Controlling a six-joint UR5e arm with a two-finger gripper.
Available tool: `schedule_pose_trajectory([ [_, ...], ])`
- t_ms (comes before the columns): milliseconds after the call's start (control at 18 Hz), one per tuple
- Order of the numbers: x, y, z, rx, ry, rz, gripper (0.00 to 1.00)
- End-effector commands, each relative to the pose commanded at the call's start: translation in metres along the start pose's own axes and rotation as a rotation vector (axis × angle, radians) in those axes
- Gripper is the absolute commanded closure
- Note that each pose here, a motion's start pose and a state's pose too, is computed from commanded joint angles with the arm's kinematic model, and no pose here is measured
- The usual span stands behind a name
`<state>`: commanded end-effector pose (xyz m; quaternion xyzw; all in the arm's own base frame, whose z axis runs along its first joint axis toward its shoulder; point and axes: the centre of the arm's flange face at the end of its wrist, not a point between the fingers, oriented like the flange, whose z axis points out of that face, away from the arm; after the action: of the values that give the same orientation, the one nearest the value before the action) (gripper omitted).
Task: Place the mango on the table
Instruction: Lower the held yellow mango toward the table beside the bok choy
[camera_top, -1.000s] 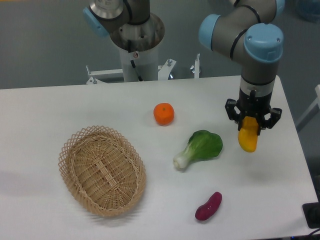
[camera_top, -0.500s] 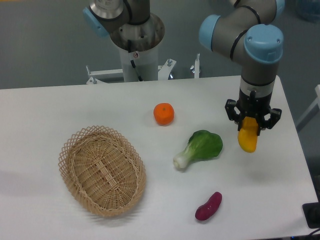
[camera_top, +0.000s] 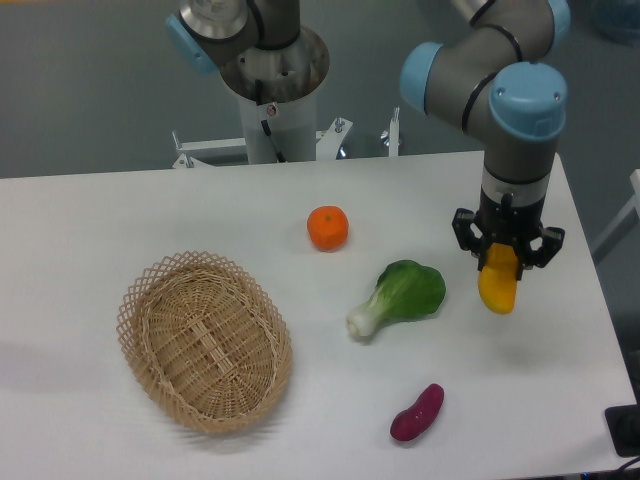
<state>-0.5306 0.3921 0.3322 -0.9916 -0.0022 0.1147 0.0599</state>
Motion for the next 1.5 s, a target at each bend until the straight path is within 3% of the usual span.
schedule_pose_trajectory([
  [222,-0.011,-0.003,0.009,0.022,-0.046,0.001,0.60],
  [500,-0.031,-0.012,0.038,0.017,-0.039,-0.001,0.60],
  [1056,-0.026,-0.031,0.103,0.042,-0.071,0.014,0.60],
  [1500,0.002,-0.034,0.135,0.020,-0.010,0.025,0.60],
])
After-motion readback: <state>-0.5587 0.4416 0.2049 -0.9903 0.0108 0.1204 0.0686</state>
